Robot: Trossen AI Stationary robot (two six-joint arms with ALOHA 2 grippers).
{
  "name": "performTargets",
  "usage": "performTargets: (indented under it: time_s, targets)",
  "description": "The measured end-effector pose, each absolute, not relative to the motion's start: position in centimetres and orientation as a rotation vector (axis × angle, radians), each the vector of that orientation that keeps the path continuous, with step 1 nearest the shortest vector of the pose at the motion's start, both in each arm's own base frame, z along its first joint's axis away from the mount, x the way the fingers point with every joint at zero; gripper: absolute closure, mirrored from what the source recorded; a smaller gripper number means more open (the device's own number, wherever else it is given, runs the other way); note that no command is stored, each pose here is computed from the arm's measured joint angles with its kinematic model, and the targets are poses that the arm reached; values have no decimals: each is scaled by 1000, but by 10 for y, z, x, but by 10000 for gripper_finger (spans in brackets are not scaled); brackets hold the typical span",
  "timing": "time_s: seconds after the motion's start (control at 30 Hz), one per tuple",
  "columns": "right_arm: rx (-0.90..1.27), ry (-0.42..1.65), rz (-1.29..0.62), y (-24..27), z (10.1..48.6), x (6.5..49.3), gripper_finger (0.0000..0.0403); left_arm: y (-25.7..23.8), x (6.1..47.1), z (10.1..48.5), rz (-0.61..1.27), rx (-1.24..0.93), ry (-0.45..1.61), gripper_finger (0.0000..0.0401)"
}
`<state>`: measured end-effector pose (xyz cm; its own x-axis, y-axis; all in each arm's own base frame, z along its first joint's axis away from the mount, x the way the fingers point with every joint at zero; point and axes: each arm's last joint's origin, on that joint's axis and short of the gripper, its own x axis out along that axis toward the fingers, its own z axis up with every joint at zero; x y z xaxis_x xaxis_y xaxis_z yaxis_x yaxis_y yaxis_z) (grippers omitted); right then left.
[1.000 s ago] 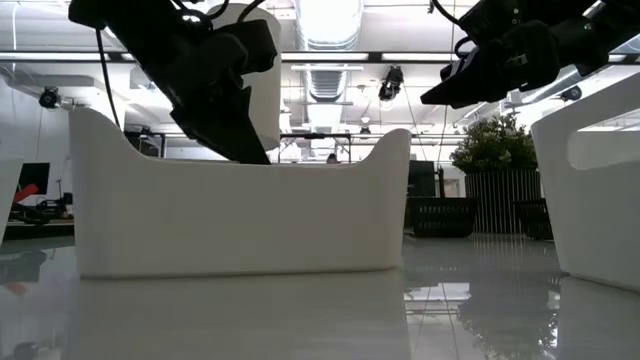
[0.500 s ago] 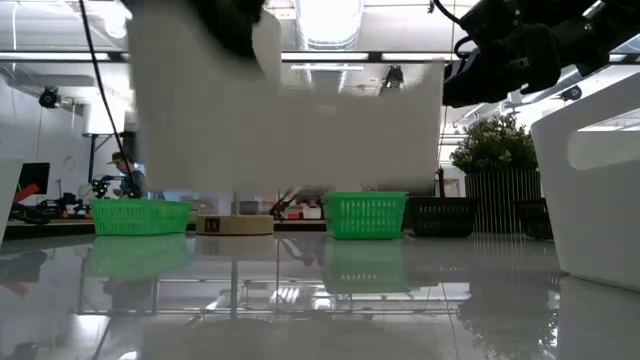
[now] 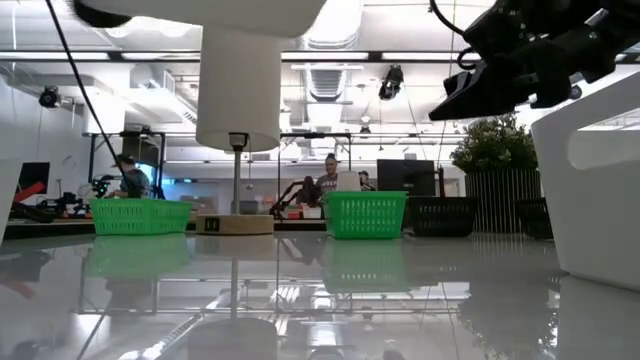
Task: Stack baskets by color
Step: Stack the center white bin on top of the other white bin
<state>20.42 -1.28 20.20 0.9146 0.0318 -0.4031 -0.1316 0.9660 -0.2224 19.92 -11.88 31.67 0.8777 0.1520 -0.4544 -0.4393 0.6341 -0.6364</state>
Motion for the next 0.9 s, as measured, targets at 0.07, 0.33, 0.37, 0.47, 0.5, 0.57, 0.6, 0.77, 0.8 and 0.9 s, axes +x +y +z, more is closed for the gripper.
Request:
performTargets:
  time_s: [0.07,0.33,0.37,0.47,0.5,0.57,0.6,0.77,0.8,0.9]
  targets:
    - [-230,416,82,-13,200,203,394,-116,182,318,402,-882,436,401]
    - [-158,434,69,-13,195,201,394,-107,134,327,668,-1086,784,401]
    - [-154,435,68,-13,195,201,394,-108,130,328,707,-1104,868,401]
    - [-153,436,68,-13,194,201,394,-113,125,330,801,-1107,1097,401]
    - [-153,437,69,-13,194,201,394,-116,125,333,806,-1105,1134,401]
    - [-165,437,71,-13,194,201,394,-119,125,341,809,-1108,1164,401]
    - [-178,436,74,-13,194,201,394,-120,124,346,822,-1114,1169,401]
    - [-188,434,77,-12,195,201,394,-126,124,354,879,-1138,1233,401]
    - [-171,441,76,-12,194,200,394,-128,123,352,898,-1143,1233,401]
    - [-114,464,77,-10,187,197,394,-132,120,345,948,-1146,1273,401]
